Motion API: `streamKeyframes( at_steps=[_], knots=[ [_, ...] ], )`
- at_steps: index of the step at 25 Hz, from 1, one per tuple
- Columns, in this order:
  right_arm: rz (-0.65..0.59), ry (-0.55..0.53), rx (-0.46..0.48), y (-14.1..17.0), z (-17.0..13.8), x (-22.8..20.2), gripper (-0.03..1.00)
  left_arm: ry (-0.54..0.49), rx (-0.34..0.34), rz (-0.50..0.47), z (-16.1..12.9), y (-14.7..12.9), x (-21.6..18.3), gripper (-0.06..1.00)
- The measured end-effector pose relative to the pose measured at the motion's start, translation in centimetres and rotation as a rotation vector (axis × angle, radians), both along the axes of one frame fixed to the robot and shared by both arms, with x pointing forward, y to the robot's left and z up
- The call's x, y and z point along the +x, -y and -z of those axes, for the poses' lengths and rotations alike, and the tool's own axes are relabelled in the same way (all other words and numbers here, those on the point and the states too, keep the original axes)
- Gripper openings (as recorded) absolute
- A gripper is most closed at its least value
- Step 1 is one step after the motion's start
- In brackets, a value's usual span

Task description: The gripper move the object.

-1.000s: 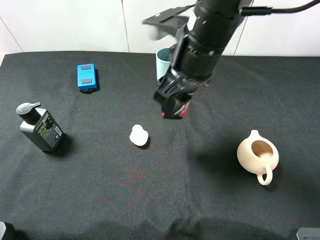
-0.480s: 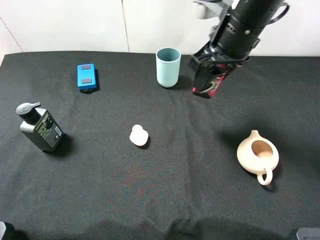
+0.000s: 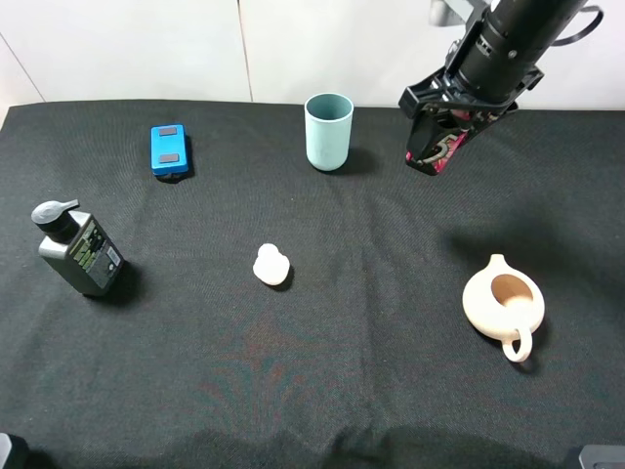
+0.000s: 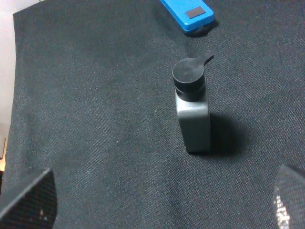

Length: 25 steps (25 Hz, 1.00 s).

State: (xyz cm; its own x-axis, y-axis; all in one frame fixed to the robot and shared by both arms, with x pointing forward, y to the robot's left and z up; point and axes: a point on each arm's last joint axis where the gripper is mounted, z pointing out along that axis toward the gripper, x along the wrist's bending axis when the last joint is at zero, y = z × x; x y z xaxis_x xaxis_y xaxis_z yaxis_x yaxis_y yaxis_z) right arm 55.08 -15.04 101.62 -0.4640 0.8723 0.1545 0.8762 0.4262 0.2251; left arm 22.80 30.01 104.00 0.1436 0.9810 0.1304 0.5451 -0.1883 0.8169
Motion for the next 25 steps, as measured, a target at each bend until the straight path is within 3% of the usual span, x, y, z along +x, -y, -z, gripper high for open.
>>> streamKeyframes(
  at_steps=[7,25],
  knots=[
    [0.006,-0.023,-0.009,-1.0,2.1,2.4,0.42,0.0,0.0,0.0,0.0,0.0,0.0,0.96],
    [-0.021,0.054,-0.032,-3.4,4.5,9.1,0.42,0.0,0.0,0.0,0.0,0.0,0.0,0.96]
  ],
)
